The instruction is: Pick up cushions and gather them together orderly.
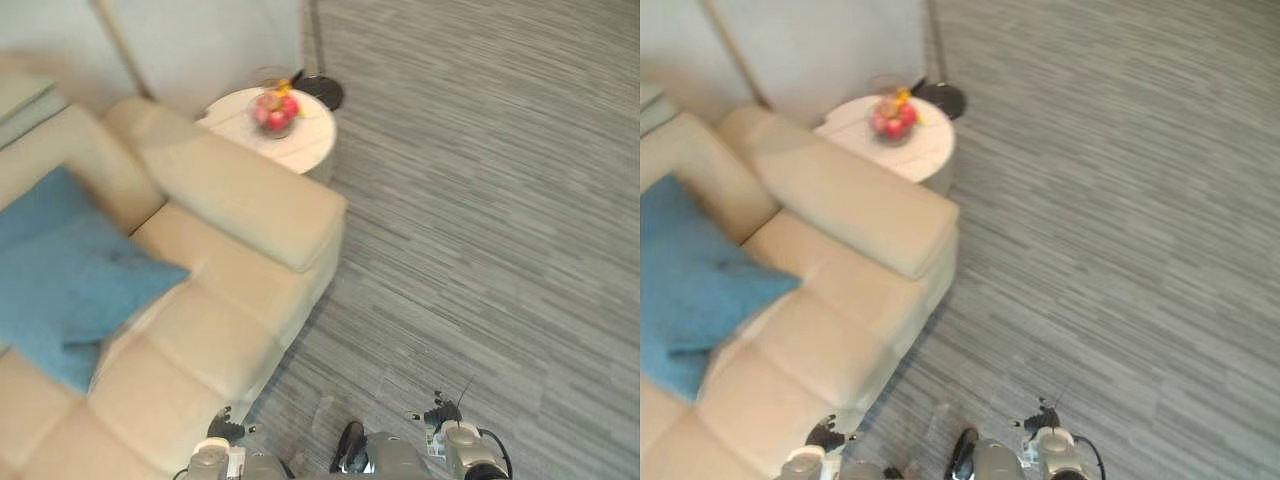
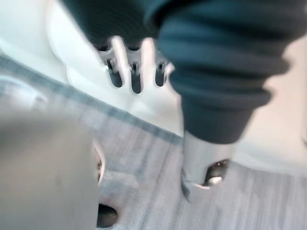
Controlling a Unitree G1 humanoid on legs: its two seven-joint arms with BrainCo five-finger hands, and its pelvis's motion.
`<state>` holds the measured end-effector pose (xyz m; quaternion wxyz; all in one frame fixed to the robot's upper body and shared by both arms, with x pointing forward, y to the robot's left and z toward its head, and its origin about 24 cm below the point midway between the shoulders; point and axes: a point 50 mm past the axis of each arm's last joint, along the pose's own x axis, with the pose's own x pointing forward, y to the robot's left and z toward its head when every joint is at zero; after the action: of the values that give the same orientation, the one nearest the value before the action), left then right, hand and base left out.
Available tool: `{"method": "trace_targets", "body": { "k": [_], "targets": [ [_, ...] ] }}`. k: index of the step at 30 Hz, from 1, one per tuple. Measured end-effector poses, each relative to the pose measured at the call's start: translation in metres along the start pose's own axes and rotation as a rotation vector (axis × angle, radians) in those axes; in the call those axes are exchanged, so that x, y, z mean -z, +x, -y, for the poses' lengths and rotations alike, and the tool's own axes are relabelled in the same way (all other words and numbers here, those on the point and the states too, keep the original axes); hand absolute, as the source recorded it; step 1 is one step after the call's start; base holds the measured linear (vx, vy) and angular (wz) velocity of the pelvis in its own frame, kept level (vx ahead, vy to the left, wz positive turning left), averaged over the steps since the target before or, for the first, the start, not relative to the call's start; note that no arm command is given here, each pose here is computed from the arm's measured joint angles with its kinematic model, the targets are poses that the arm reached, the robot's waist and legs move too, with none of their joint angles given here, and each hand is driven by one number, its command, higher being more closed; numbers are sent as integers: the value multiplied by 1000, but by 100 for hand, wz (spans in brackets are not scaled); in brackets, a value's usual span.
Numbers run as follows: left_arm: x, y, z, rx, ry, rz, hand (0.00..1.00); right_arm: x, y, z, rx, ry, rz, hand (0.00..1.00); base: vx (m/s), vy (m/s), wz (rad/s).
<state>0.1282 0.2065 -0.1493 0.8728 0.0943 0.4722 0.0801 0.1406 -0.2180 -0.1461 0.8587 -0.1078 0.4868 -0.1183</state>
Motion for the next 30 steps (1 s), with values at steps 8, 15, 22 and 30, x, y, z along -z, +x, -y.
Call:
{"method": "trace_targets", "body": {
  "k": [8, 15, 22, 30],
  "targets": [
    [-7, -1, 25, 77, -31, 26, 0, 21, -3, 17, 55, 26, -59, 0, 79, 62, -122],
    [-7, 0, 18, 56, -39, 20, 0, 23, -7, 5, 41, 98, -46, 0, 166, 171, -97],
    [4, 0, -1, 7, -44, -29, 0, -5, -1, -1, 16, 62, 21, 0, 162, -115, -94],
    [-3, 0, 12, 26, -108, -10, 0, 8, -1, 18, 68, 67, -16, 0, 304, -388, -40]
  ]
}}
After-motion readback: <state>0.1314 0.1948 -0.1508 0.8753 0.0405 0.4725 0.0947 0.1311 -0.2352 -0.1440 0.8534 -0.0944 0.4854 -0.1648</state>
